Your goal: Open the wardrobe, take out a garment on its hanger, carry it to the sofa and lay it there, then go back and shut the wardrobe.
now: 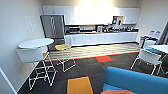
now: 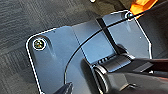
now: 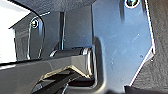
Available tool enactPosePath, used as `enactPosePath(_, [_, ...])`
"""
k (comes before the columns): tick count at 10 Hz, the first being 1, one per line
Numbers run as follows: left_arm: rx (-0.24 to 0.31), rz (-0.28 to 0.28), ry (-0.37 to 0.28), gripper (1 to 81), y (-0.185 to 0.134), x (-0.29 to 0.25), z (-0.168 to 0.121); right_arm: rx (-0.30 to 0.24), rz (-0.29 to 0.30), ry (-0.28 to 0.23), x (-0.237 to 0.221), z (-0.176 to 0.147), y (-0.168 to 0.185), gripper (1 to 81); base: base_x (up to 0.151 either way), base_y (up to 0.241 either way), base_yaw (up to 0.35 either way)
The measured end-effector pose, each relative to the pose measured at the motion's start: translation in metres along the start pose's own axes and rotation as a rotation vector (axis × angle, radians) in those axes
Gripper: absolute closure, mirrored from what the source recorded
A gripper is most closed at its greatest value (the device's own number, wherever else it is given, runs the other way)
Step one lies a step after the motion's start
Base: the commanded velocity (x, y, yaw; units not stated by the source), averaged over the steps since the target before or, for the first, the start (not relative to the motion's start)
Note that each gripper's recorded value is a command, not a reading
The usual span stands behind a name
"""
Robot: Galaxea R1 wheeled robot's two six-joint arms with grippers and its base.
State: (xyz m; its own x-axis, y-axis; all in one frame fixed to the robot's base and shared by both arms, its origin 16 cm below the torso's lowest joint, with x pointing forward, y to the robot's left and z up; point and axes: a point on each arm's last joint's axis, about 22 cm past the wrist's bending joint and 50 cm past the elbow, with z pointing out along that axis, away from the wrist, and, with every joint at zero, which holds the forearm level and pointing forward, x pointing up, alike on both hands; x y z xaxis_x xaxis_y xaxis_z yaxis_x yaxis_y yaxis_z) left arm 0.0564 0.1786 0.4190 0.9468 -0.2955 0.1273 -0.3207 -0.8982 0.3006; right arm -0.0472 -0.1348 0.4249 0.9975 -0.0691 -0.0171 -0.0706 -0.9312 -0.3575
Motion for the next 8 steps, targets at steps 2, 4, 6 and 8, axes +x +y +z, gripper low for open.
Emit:
enactPosePath(2, [0.001, 0.005, 0.003, 1.0, -0.0002, 0.0027, 0.0002, 0.000, 0.001, -0.007, -0.0041, 0.0001, -0.0004, 1.0, 0.000, 0.000, 0.278])
enactPosePath(4, [-0.003, 0.010, -0.002, 1.0, 0.0031, -0.0019, 0.0007, 0.001, 0.001, -0.004, -0.0032, 0.0002, -0.0011, 1.0, 0.000, 0.000, 0.278])
enactPosePath(6, [-0.003, 0.019, -0.008, 1.0, 0.0039, -0.0068, 0.0006, -0.002, 0.000, 0.003, -0.0003, -0.0002, 0.0013, 1.0, 0.000, 0.000, 0.278])
enactPosePath(8, [-0.003, 0.020, -0.007, 1.0, 0.0038, -0.0061, 0.0006, -0.002, 0.000, -0.002, -0.0027, 0.0000, 0.0004, 1.0, 0.000, 0.000, 0.285])
